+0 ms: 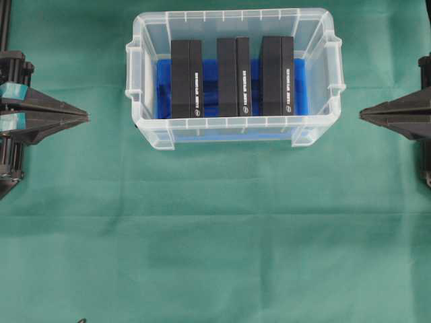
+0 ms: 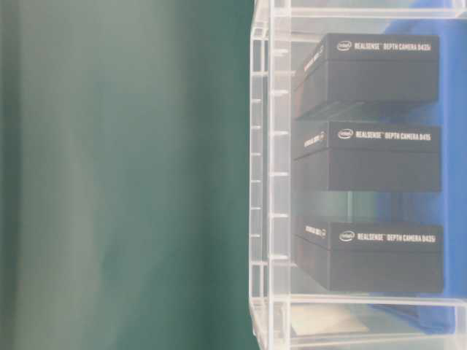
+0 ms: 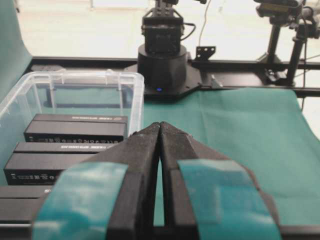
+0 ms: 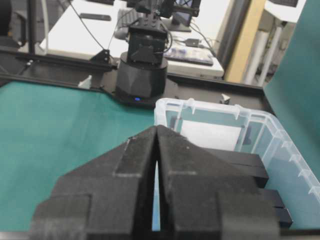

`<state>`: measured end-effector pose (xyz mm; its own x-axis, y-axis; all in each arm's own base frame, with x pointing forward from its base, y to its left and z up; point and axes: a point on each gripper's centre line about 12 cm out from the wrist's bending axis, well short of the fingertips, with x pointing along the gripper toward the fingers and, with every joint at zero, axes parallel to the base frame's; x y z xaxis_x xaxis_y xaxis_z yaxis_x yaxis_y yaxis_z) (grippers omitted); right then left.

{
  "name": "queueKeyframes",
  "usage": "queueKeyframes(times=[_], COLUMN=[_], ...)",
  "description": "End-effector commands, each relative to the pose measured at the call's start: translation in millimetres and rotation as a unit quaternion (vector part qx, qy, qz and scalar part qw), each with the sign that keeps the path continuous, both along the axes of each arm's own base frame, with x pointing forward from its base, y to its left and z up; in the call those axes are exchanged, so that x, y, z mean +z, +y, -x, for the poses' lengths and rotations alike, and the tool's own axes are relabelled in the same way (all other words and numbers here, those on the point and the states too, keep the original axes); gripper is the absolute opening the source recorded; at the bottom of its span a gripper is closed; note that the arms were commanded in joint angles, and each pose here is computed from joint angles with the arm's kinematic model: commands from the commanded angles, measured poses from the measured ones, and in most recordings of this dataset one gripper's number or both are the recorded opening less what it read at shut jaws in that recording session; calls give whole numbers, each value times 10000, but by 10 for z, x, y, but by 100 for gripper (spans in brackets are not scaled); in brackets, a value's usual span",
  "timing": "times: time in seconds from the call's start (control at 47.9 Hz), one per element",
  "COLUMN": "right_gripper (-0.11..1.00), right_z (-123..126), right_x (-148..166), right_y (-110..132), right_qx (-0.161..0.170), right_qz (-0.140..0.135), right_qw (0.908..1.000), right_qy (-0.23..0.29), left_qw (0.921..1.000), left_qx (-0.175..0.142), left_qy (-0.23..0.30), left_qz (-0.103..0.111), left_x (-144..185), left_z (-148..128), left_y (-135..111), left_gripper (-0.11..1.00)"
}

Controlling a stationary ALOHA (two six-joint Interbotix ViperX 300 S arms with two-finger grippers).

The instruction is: Take out the box from the case.

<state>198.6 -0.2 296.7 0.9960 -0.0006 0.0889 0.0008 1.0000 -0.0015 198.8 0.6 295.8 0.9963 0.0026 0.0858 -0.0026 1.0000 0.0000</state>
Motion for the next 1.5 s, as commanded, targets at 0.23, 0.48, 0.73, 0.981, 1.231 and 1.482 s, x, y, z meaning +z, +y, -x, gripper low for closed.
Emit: queueKeyframes(times=[0.23, 0.48, 0.73, 0.981, 1.231, 1.482], right_gripper=[0, 0, 0, 0, 0, 0], right_z=[-66, -98, -81, -53, -19, 103], right_x=[79, 478, 913, 1000, 891, 789], right_y=[-8, -8, -7, -7, -7, -4], right_qx=[-19, -18, -17, -13, -35, -175], right_qz=[-31, -31, -39, -139, -455, -940], right_qw=[9997, 9995, 9993, 9977, 9908, 9608], right_qy=[245, 299, 376, 666, 1275, 2602], left_qw=[10000, 9999, 9996, 9987, 9962, 9751], left_qx=[-66, -117, -179, -167, -153, -30], left_qy=[46, 47, 193, 484, 844, 2086], left_qz=[-45, 99, 74, 71, 159, 748], left_x=[119, 425, 922, 1043, 1022, 916], left_z=[-48, -62, -104, -160, -195, -142], left_y=[-23, -41, -74, -76, -74, -72], left_gripper=[1, 1, 1, 1, 1, 1])
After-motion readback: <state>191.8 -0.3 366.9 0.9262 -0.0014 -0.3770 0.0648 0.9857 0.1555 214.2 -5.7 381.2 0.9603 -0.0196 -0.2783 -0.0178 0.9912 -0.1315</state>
